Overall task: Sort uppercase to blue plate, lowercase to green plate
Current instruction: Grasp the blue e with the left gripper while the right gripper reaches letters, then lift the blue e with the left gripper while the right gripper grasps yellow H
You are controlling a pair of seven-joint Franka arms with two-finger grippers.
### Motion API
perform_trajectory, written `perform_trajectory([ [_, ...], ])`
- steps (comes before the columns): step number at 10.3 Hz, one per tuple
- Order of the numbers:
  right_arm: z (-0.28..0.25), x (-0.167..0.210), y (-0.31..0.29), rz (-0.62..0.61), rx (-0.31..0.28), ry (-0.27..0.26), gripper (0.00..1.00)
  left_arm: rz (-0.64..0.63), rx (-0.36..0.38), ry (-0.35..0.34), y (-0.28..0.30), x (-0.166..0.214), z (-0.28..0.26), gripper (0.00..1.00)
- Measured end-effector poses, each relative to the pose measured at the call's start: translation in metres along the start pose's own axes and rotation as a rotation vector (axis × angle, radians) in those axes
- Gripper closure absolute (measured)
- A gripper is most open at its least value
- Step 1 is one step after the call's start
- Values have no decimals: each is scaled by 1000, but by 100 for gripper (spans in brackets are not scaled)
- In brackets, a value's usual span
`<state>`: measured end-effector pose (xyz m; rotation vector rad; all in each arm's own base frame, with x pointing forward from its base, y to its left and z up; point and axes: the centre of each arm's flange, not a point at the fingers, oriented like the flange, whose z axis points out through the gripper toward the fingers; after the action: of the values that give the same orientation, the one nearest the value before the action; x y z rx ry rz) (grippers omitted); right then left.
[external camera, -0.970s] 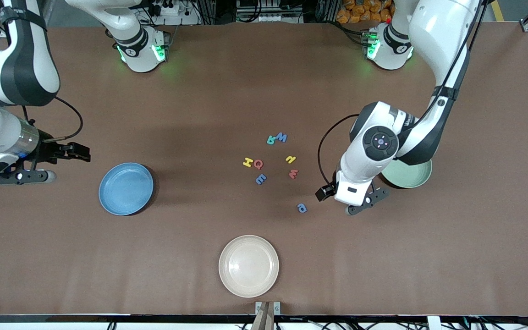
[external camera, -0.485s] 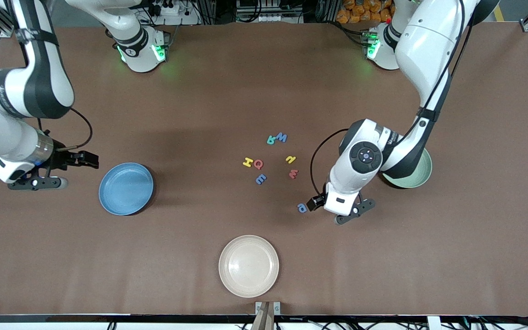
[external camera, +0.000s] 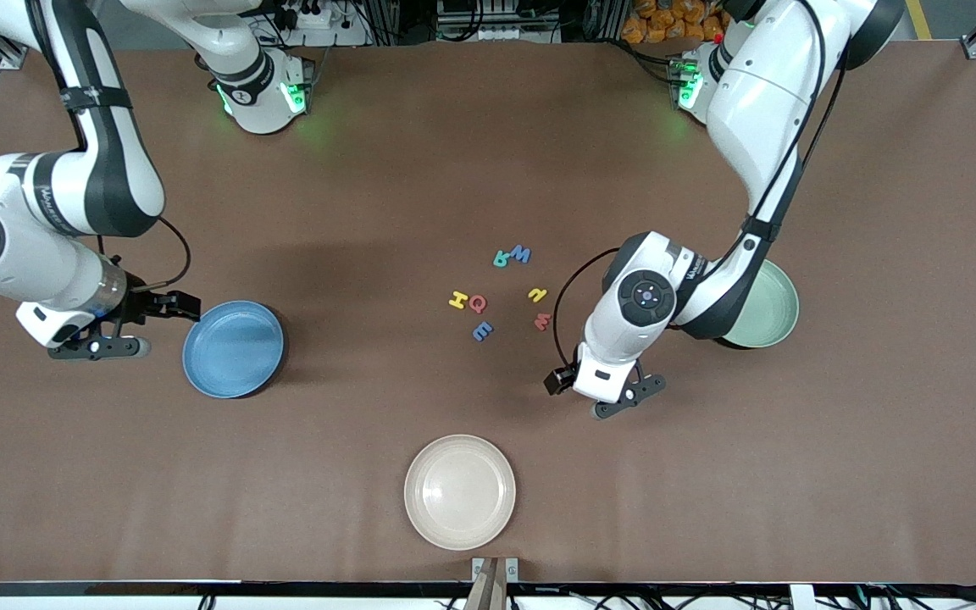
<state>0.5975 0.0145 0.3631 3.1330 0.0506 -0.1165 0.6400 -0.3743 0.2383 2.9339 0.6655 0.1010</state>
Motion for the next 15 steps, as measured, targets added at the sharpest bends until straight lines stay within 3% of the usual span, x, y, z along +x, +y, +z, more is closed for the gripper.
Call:
perform_trajectory([
  [4,21,6,-85,83,20,30,1,2,33,15,8,-8,37,0],
  [9,41,-2,-161,159,34,26,1,6,40,25,11,-15,61,0],
  [11,48,-12,-201,193,38,31,1,2,37,27,12,-16,60,10],
  [13,56,-27,-252,238,58,32,1,0,37,27,13,-17,61,38],
  [15,71,-45,-302,289,83,42,1,-7,35,28,13,-18,61,43],
])
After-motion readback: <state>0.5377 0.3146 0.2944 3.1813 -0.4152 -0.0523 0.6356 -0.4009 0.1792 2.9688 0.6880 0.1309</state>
